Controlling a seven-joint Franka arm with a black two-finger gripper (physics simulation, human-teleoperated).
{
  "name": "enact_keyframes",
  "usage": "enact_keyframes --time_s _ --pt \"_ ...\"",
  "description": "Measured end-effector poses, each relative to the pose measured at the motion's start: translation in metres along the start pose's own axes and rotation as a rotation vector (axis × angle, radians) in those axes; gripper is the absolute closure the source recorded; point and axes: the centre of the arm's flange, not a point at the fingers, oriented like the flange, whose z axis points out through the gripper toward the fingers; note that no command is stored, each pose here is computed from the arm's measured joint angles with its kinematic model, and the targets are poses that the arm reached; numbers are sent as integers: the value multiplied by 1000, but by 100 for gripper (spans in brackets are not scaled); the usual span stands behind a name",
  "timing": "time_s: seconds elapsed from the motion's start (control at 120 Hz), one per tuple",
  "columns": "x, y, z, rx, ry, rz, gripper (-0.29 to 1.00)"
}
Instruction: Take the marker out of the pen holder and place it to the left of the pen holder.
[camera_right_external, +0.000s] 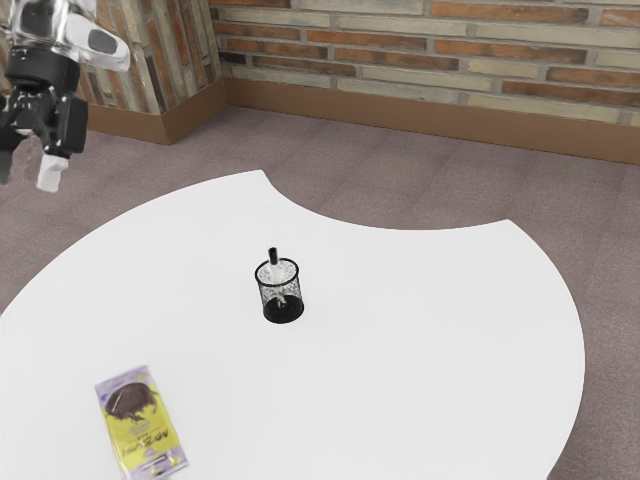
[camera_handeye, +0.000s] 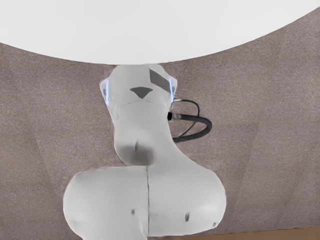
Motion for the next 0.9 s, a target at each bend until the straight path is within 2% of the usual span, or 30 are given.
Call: enact_keyframes --time_s 0.1,0.208,0.325,0.4,0.5,0.683,0.9 --pt "73 -42 9 -71 155 -39 0" --pt "184 -76 23 -112 223 -70 0" --pt "260 -5 49 -32 355 50 0" --pt "303 29 62 27 482 110 0" --pt "325 66 68 99 642 186 0" --pt "350 55 96 216 884 244 0" --pt "365 52 132 269 1036 325 6"
